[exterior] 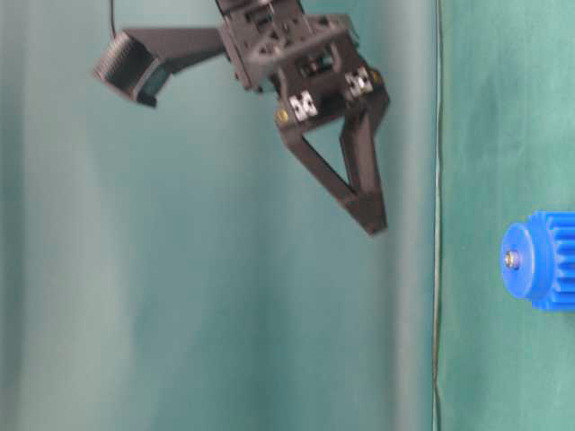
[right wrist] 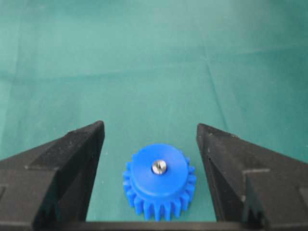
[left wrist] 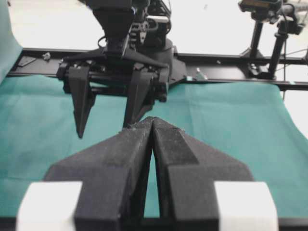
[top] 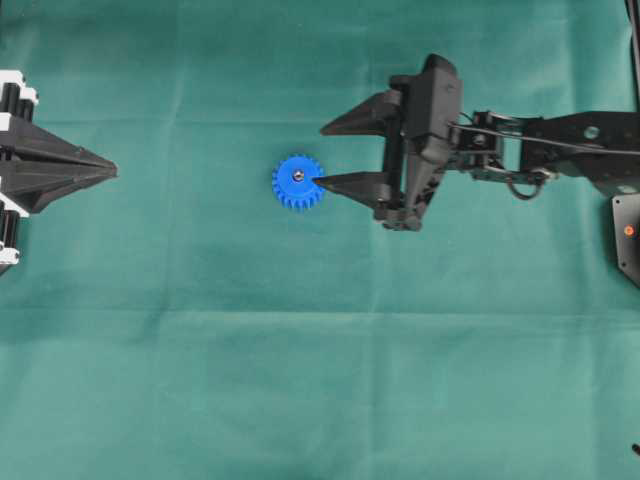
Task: Insert the shaft placed at a random location into the center hole of the small gear at another random location.
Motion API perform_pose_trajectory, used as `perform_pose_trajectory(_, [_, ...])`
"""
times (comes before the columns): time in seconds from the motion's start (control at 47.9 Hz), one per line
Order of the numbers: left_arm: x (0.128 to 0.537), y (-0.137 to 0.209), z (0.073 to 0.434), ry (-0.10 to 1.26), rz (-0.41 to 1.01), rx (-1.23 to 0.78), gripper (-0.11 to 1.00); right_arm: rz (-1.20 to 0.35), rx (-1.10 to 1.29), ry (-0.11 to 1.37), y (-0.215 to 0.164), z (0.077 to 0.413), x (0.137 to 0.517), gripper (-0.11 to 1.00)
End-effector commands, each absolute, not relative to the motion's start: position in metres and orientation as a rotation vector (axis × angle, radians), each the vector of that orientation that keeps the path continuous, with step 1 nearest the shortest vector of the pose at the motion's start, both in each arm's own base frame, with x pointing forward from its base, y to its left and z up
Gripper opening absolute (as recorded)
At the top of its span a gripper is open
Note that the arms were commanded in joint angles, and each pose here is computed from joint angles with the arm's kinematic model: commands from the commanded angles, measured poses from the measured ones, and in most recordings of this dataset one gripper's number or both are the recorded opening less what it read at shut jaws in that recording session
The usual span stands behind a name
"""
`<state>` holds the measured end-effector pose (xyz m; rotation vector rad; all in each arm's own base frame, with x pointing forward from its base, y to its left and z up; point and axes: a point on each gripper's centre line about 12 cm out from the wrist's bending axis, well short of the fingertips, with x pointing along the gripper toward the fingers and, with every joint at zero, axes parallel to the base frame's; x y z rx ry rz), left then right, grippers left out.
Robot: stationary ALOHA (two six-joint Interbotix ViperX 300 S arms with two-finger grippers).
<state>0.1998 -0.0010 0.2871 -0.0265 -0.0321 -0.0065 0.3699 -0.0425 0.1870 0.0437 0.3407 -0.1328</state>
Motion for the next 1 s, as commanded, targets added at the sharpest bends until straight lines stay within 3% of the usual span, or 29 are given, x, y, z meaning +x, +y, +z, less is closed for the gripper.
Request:
perform_pose_trajectory(0.0, [0.202, -0.001, 0.294, -0.049, -0.008, -0.028, 0.00, -0.129, 0.028, 0.299, -0.041, 0.202, 0.362, 0.77])
perform_pose_trajectory(0.439, [0.202, -0.001, 0.294, -0.050, -0.009, -0.027, 0.00, -0.132, 0.033, 0.285, -0.037, 0.206, 0.323, 0.78])
perform_pose_trajectory(0.981, [0.202, -0.001, 0.295, -0.052, -0.009, -0.027, 0.00, -0.131, 0.031, 0.279, -0.036, 0.206, 0.313, 0.77])
